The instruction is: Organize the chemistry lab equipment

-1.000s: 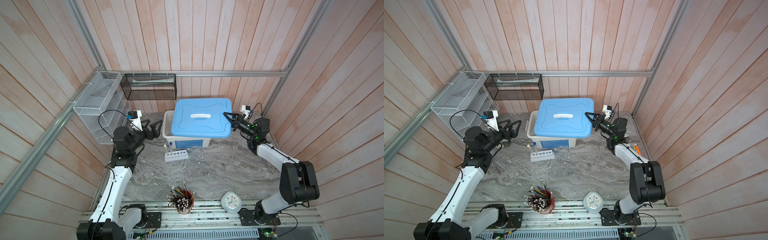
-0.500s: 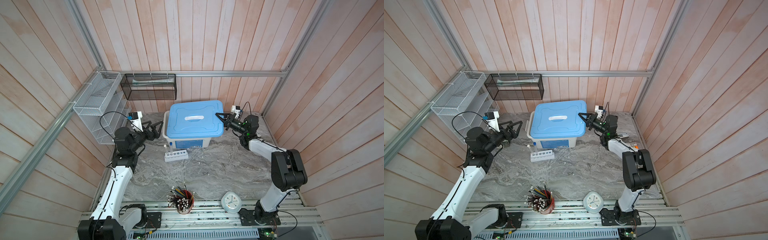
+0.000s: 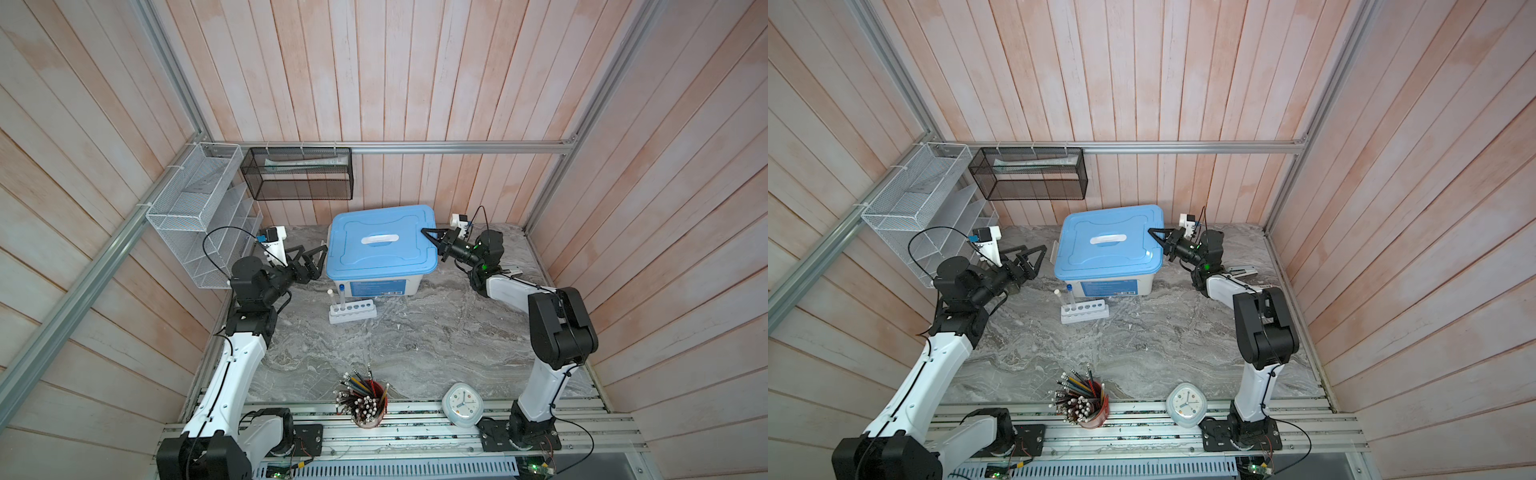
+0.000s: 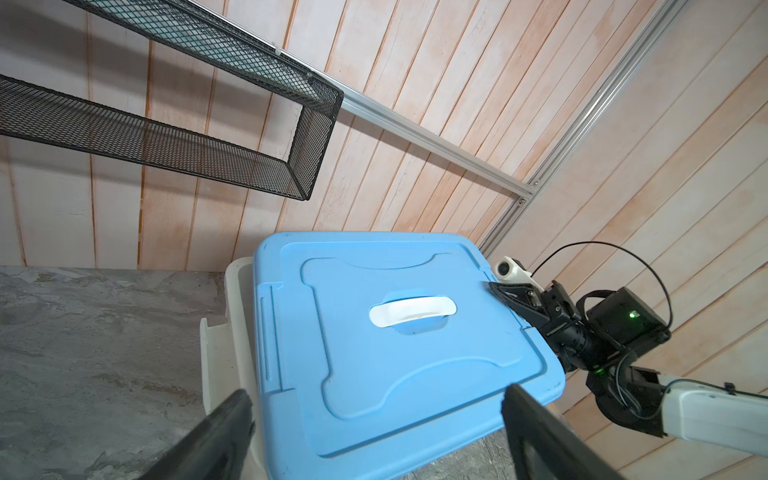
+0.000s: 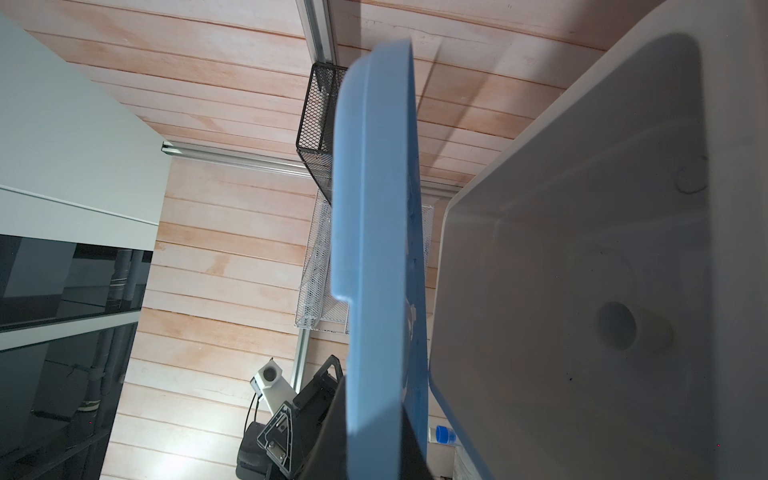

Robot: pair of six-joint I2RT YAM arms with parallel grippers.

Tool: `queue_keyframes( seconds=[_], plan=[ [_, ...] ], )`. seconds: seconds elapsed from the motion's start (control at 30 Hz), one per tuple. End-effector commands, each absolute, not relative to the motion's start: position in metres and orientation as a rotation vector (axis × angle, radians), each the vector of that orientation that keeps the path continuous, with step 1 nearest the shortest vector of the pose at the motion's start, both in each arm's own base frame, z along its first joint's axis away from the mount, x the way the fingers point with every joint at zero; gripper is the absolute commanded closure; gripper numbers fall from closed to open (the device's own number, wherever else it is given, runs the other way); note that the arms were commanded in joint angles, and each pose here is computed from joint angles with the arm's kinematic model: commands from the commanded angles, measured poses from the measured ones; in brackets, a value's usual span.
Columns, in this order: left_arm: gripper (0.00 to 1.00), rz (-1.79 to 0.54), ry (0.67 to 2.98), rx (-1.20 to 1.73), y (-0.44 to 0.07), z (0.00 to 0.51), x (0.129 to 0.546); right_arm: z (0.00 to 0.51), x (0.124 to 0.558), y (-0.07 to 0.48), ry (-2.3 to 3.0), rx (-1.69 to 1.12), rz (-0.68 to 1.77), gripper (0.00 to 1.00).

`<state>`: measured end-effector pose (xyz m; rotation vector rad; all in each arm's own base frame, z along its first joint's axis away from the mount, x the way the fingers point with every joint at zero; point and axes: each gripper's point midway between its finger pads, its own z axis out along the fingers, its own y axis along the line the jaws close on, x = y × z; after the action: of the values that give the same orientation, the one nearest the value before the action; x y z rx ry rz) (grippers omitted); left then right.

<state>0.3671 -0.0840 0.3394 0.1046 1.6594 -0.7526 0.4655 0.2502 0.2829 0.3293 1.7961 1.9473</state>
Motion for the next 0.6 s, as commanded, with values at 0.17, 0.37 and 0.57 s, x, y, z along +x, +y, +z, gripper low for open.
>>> queue_keyframes(
  seconds=[0.17,0.37,0.57],
  plan=[
    [0.05,-0.760,1.653,0.131,-0.086,0.339,0.361,0.306,0.472,0.255,1.696,0.259,1.981,1.00],
    [0.05,-0.751,1.654,0.135,-0.085,0.340,0.361,0.299,0.478,0.256,1.704,0.279,1.983,1.00],
    [0.05,-0.756,1.659,0.138,-0.086,0.339,0.361,0.297,0.483,0.257,1.705,0.287,1.985,1.00]
  ],
)
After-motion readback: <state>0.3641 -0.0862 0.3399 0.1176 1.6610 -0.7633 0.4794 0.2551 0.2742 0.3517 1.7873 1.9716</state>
